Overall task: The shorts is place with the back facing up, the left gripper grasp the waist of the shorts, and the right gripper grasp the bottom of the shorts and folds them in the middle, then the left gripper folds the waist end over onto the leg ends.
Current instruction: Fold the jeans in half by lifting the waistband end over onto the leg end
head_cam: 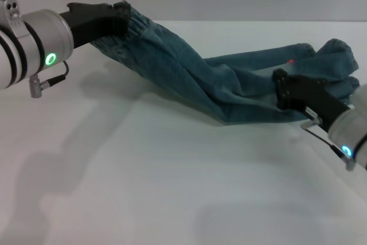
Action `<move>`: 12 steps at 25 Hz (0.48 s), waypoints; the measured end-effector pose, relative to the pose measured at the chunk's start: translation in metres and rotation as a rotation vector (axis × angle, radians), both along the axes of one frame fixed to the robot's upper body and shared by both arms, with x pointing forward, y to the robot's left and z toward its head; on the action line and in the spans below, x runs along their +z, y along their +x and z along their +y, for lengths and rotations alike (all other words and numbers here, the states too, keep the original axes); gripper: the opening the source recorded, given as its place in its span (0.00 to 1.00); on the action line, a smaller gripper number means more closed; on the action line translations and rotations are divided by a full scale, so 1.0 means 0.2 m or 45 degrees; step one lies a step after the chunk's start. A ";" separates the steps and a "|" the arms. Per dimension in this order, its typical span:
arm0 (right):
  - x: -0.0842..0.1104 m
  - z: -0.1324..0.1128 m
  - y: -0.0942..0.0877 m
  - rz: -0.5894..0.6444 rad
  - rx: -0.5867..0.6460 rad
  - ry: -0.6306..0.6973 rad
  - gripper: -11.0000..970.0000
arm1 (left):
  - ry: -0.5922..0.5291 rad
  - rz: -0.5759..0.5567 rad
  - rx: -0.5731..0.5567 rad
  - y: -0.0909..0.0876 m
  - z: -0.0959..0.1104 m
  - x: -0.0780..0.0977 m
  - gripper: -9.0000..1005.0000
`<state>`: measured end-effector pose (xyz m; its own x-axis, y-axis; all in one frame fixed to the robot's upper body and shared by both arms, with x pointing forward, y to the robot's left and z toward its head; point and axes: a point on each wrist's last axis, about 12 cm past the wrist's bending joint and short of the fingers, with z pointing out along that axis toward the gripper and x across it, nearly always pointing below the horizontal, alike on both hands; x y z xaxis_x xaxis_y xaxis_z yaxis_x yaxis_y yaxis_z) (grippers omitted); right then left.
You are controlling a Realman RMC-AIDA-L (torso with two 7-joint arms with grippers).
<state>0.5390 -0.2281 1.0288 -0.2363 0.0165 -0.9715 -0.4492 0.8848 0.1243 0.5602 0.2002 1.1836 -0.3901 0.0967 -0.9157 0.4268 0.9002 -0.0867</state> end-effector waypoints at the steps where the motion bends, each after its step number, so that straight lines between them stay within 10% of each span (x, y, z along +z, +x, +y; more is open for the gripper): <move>1: 0.01 0.01 0.02 -0.004 0.011 -0.004 0.01 | 0.000 -0.004 -0.008 0.00 -0.01 0.01 0.04; 12: 0.08 0.18 0.17 0.019 0.082 -0.031 0.01 | -0.042 -0.068 -0.122 -0.06 -0.14 0.09 0.04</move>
